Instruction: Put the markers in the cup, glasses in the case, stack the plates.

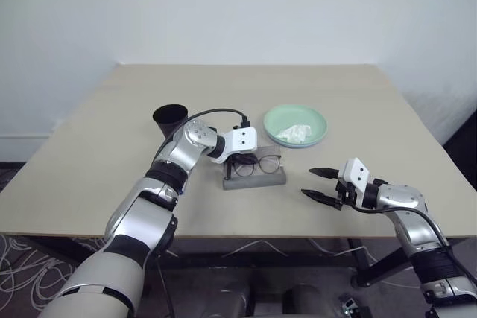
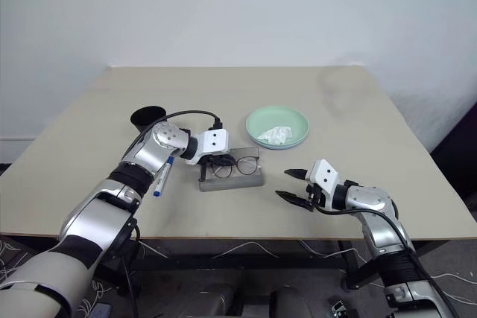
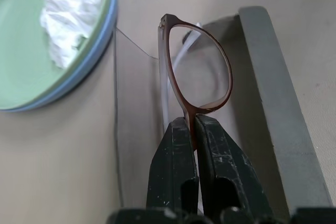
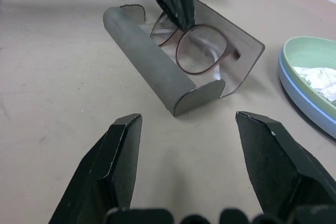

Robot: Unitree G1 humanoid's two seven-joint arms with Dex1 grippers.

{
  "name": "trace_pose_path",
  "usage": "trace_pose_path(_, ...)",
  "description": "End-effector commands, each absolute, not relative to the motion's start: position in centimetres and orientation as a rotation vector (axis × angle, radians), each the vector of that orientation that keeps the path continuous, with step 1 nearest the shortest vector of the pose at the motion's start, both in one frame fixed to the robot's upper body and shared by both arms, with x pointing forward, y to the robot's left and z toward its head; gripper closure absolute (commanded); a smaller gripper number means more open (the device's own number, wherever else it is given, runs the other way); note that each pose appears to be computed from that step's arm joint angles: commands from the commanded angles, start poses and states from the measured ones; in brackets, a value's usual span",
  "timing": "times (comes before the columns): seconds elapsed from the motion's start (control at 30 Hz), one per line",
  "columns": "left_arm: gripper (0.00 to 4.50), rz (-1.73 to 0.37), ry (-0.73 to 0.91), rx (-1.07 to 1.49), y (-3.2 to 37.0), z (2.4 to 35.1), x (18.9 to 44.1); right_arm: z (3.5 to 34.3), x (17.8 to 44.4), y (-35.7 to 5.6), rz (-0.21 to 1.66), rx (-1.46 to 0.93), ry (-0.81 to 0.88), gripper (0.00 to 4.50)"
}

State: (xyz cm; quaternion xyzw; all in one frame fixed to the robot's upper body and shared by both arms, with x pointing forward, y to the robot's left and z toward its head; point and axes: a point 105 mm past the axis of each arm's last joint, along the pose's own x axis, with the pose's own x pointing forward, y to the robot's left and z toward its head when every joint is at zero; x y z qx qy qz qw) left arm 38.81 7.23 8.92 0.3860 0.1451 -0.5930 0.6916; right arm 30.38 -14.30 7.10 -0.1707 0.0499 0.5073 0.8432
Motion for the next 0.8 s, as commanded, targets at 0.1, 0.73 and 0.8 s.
trace_pose_path(0.1,4.49,-1.362,0.319,0.920,7.2,9.8,38.8,8.5,30.5,-14.2,1.060,-0.378,0.051,1.40)
trace_pose_path(0.73,2.48,-1.315,0.309,0.847,7.4,10.4,39.2,8.5,30.9,-13.6,1.072,-0.382,0.050,1.40)
trace_pose_path(0.8,2.17,-1.297,0.283,0.829,7.1,11.0,39.5,8.5,30.9,-13.6,1.072,-0.382,0.050,1.40)
